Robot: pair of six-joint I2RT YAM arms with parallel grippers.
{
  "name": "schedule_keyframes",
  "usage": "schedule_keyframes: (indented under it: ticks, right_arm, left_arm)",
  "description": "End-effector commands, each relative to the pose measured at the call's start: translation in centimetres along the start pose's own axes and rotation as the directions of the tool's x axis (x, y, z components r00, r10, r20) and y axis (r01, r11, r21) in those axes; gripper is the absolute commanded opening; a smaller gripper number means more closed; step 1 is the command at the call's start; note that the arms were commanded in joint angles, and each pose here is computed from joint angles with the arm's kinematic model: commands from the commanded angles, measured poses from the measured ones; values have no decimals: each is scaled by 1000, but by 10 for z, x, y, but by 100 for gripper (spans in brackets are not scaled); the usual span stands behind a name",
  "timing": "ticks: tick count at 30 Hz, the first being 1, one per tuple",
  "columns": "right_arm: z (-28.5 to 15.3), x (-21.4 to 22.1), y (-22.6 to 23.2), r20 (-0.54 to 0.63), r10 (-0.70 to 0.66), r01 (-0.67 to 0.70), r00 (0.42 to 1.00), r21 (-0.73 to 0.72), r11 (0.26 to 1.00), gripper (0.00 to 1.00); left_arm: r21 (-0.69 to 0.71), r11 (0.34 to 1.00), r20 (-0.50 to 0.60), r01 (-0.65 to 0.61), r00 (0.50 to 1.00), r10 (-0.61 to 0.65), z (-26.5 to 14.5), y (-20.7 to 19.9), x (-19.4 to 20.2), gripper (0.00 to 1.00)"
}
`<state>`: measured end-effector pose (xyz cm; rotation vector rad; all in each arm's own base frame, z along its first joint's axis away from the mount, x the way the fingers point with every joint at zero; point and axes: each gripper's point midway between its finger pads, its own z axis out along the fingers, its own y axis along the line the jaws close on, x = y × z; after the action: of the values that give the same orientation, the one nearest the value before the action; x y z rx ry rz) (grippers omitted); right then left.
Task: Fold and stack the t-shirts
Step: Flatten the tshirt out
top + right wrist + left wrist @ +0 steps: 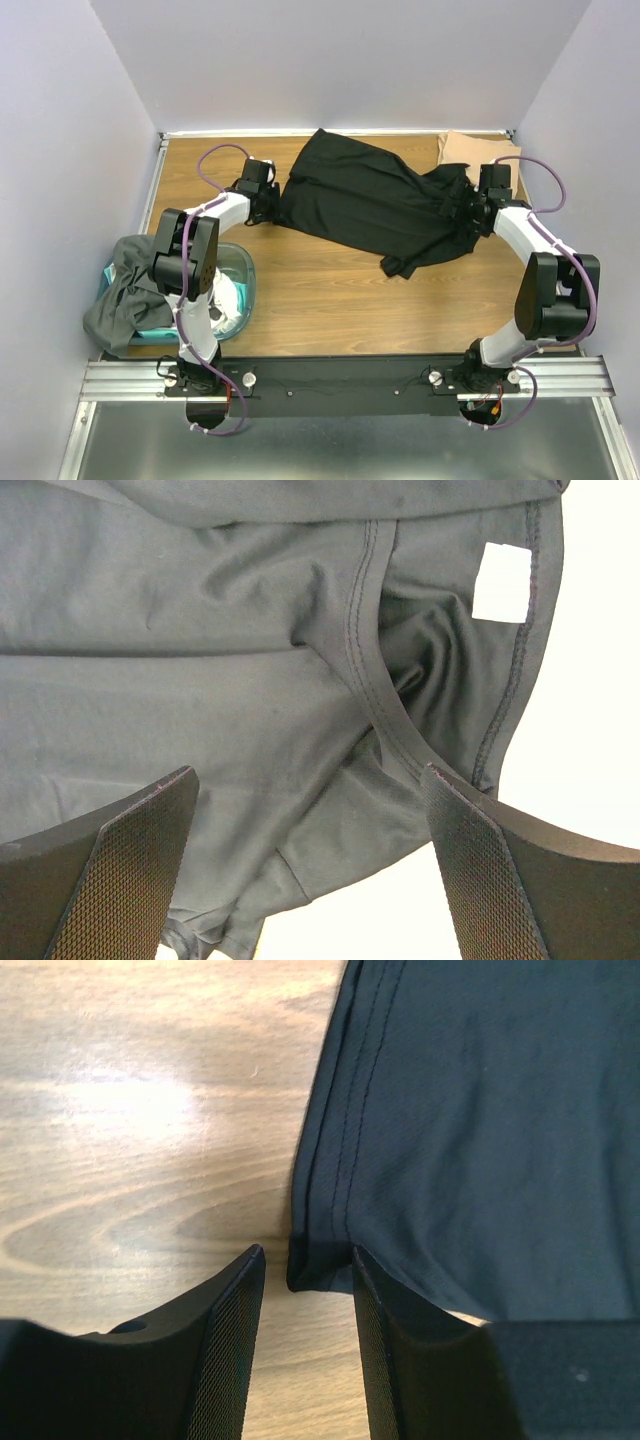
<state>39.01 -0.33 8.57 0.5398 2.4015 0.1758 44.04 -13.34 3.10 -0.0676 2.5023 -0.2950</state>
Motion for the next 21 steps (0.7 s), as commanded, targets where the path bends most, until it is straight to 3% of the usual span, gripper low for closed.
schedule_keyframes:
  ticks: [1,8,11,12,15,21]
  right_arm:
    - [-7,5,-2,-6,-3,3,1000,-9,1000,98]
    - [-12,12,-1,-13,-6,5,1000,-23,1000,98]
    - [-14,18,-1,-26,-3,2,1000,-34,999,97]
    - [-14,21,1,-34,-2,1,999,-45,999,96]
    - [-19,34,6,-59,-6,2,998,-72,997,93]
    - [-31,90,18,-160,-45,32,986,-85,996,85]
  left_arm:
    - [36,999,-3,-7,1000,7,9,-4,-2,47]
    - [54,998,-36,-8,999,10,13,-5,12,36]
    - [64,998,-50,-8,999,11,13,-6,15,25]
    - [76,997,-57,-7,998,11,12,-8,17,15]
    - [81,997,-52,-6,999,10,8,-9,15,1]
    - [76,997,-27,-17,999,19,4,-8,4,0]
